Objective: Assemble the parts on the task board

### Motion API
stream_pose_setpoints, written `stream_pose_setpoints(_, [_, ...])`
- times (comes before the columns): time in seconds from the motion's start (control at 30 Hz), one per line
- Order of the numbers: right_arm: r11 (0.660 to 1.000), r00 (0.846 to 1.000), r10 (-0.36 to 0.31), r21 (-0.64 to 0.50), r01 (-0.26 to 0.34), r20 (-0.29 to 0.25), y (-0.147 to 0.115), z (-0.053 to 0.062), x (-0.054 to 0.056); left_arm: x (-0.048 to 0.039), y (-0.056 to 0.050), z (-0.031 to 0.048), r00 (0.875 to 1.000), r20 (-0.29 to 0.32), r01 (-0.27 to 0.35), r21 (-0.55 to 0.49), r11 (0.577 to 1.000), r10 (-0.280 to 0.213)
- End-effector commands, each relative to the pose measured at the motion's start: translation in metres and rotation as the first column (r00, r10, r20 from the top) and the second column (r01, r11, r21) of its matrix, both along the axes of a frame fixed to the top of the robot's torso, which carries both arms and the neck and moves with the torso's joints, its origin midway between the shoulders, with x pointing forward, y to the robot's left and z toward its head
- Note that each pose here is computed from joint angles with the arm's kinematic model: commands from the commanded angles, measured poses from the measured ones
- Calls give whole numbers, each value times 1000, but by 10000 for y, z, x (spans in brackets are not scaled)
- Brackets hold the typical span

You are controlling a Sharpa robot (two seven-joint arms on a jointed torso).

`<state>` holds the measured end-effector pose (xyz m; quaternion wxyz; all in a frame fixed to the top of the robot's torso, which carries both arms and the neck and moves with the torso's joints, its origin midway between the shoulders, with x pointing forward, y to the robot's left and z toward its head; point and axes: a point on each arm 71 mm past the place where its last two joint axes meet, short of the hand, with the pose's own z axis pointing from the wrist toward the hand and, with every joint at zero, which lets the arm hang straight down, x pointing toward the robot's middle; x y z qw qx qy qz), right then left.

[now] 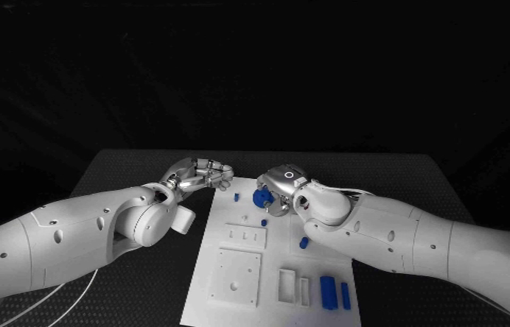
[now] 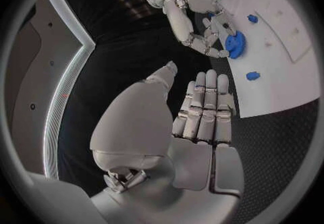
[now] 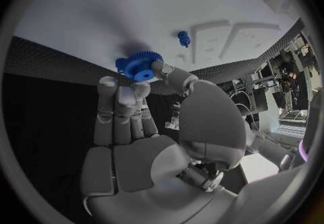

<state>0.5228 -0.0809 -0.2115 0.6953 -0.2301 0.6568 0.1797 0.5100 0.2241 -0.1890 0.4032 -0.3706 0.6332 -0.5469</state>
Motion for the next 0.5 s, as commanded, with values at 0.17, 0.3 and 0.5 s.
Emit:
stream_pose_setpoints(0.17, [1000, 1000, 2, -19, -2, 10, 24, -28, 12, 1, -39, 14, 1000, 6, 19, -6, 1000, -19])
stream_pose_setpoints(0.3, [1000, 1000, 5, -19, -5, 7, 43, -37, 14, 2, -47, 14, 1000, 6, 20, -6, 1000, -20])
stream_pose_setpoints(0.5, [1000, 1000, 6, -20, -6, 4, 67, -55, 23, 4, -55, 14, 1000, 6, 22, -7, 1000, -22])
